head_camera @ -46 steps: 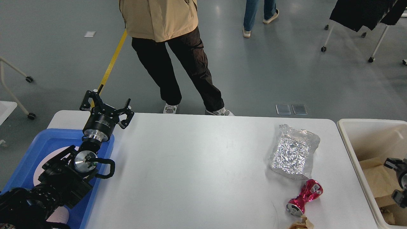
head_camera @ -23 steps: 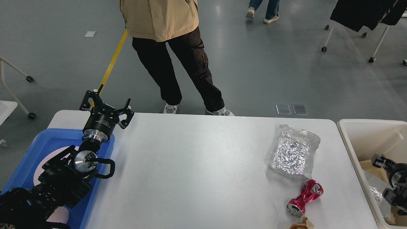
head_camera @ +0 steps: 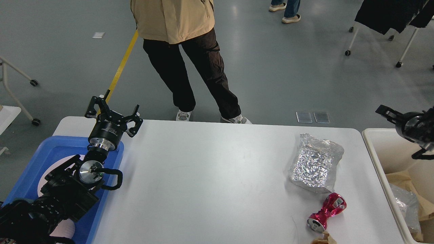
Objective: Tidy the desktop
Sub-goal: 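Move the right gripper over the foil-wrapped bundle, then grasp the foil-wrapped bundle with the right gripper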
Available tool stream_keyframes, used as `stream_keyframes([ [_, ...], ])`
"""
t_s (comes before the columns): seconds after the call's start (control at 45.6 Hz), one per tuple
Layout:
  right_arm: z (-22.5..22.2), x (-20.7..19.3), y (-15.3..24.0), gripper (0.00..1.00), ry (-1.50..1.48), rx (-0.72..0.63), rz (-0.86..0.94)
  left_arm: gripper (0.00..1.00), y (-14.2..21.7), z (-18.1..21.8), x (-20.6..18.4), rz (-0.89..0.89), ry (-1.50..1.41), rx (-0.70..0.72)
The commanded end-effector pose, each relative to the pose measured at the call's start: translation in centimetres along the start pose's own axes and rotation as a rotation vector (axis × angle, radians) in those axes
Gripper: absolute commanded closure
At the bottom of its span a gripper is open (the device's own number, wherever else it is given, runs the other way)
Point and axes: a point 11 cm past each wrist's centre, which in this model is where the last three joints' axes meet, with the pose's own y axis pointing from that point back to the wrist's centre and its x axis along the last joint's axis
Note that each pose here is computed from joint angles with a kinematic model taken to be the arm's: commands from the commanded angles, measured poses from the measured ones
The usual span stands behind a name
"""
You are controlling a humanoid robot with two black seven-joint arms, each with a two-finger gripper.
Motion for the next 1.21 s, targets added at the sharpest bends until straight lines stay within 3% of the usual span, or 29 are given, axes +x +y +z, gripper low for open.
stream_keyframes([
  [0.0, -5.4, -2.4, 4.5, 0.0, 0.078, 0.106, -0.163, 0.01, 0.1, 0.0, 0.1, 0.002, 0.0, 0.001],
  [0.241, -10.6, -9.0, 13.4, 0.0, 0.225, 0.253, -0.404, 0.01, 0.0, 0.0, 0.0, 0.0, 0.0, 0.0],
  [0.395, -12.0, -9.9, 15.1, 0.0, 0.257, 0.29, -0.431, 0.01, 0.0, 0.0, 0.0, 0.0, 0.0, 0.0],
  [0.636, -9.5, -10.7, 9.4, 0.0, 0.199, 0.224, -0.328, 0.01, 0.1, 0.0, 0.1, 0.002, 0.0, 0.001],
  [0.877, -5.4, -15.9, 1.0, 0.0, 0.261, 0.127, -0.162, 0.01, 0.0, 0.0, 0.0, 0.0, 0.0, 0.0],
  [1.008, -6.7, -19.8, -1.4, 0.0, 0.284, 0.163, -0.138, 0.01, 0.1, 0.0, 0.1, 0.002, 0.0, 0.002],
  [1.184, -9.8, -22.2, -2.4, 0.0, 0.236, 0.193, -0.117, 0.01, 0.1, 0.0, 0.1, 0.002, 0.0, 0.001],
])
